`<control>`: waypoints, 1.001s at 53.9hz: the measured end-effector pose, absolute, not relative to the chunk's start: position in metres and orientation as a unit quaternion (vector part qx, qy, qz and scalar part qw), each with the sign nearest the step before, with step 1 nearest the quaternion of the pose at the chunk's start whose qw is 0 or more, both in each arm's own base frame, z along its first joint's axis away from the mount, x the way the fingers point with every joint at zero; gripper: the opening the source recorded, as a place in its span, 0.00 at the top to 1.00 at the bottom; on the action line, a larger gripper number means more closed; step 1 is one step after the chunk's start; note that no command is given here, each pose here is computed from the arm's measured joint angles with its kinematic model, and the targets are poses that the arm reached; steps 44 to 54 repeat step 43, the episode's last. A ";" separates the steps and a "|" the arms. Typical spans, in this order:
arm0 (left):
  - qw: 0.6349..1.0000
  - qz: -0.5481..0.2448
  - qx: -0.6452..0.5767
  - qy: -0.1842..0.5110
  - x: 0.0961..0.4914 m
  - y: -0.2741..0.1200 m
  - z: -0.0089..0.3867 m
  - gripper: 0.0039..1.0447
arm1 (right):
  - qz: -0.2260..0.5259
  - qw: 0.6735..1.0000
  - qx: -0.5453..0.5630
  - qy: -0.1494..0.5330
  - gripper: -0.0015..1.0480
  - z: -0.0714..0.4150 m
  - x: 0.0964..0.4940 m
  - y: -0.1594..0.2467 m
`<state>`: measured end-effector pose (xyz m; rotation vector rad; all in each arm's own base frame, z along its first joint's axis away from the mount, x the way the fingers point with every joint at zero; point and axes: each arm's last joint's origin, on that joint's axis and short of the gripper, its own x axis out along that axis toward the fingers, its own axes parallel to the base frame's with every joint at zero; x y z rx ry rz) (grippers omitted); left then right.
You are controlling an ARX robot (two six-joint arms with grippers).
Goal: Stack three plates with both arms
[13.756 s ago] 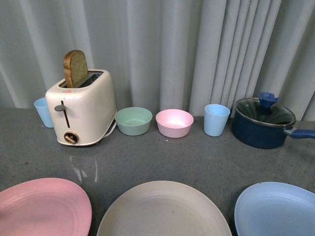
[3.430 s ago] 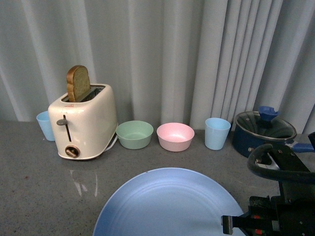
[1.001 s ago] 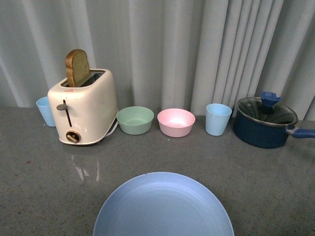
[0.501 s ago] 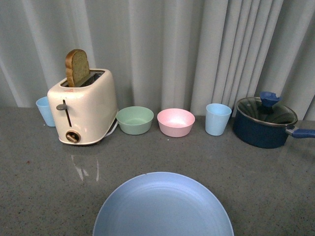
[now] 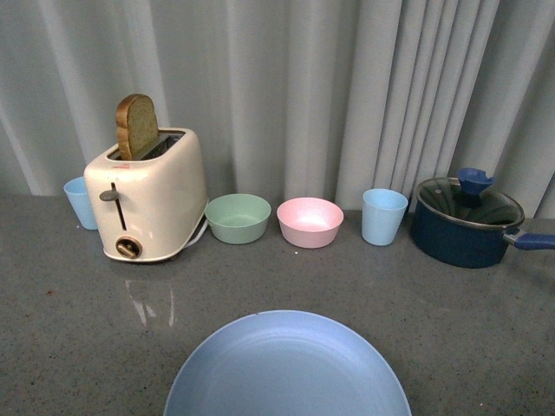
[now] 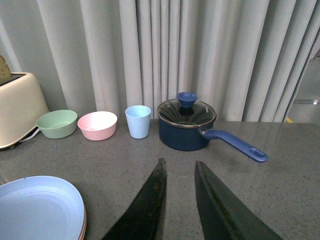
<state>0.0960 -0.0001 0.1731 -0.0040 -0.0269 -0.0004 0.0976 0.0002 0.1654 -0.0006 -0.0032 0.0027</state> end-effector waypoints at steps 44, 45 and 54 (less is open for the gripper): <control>1.000 0.000 -0.002 -0.014 0.096 0.000 0.173 0.06 | 0.001 1.000 0.000 -0.002 0.07 0.165 0.098 0.000; 1.000 0.000 -0.002 -0.014 0.096 0.000 0.173 0.06 | 0.001 1.000 0.000 -0.002 0.07 0.165 0.098 0.000; 1.000 0.000 -0.002 -0.014 0.096 0.000 0.173 0.06 | 0.001 1.000 0.000 -0.002 0.07 0.165 0.098 0.000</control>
